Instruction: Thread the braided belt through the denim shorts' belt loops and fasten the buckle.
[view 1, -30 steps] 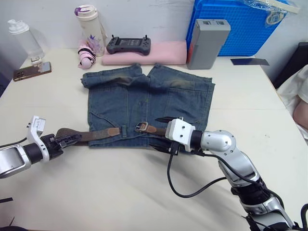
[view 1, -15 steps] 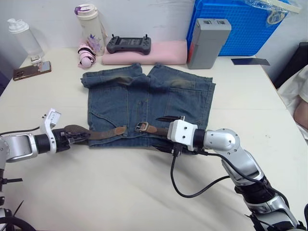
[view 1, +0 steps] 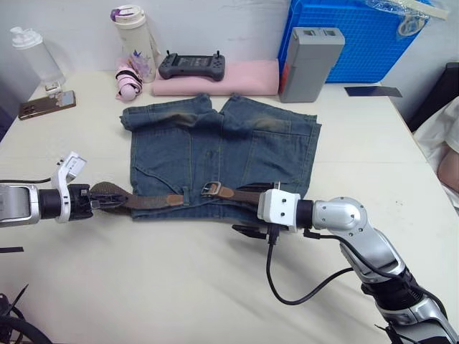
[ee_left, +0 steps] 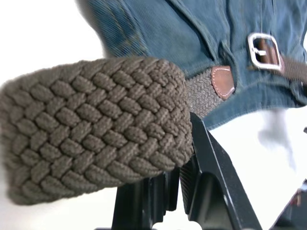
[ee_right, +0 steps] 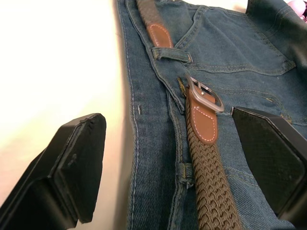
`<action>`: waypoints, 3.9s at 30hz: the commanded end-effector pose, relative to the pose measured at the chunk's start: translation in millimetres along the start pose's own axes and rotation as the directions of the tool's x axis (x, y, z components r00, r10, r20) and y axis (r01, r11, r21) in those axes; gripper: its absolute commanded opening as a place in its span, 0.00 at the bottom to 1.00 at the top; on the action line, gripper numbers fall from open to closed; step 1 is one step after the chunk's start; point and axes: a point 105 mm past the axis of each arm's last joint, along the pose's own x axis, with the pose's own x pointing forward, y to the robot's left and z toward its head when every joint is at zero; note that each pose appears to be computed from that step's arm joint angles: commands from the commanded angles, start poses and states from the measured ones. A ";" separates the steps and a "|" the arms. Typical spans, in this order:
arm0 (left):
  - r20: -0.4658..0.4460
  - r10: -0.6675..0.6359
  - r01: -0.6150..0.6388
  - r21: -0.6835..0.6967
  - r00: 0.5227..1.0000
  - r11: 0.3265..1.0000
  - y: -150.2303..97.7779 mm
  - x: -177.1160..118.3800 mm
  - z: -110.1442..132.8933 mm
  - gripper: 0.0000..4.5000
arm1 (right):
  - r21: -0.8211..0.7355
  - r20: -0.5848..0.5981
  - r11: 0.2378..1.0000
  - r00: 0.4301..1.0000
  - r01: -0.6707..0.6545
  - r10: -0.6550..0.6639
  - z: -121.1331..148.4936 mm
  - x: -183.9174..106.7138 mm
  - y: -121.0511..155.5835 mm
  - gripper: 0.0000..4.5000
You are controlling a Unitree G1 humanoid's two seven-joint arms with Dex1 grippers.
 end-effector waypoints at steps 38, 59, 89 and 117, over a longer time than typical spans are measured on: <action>0.201 0.097 -0.091 -0.039 0.975 0.995 -26.1 -7.2 1.0 0.00 | -0.013 0.100 1.000 0.995 -0.003 0.004 27.5 11.0 4.3 0.98; 0.136 0.182 -0.157 -0.180 0.974 0.971 -20.2 1.2 -6.6 0.00 | -0.021 0.095 1.000 0.995 0.018 -0.016 26.2 13.2 6.3 0.98; 0.036 0.199 -0.202 0.107 0.979 0.973 -33.4 32.9 23.1 0.00 | -0.015 0.084 0.999 0.995 0.046 -0.045 24.4 14.6 4.8 0.98; -0.101 -0.225 0.234 0.670 0.969 0.704 -66.4 91.6 27.3 0.00 | -0.439 0.025 0.893 0.995 0.100 -0.099 3.6 31.2 4.0 0.98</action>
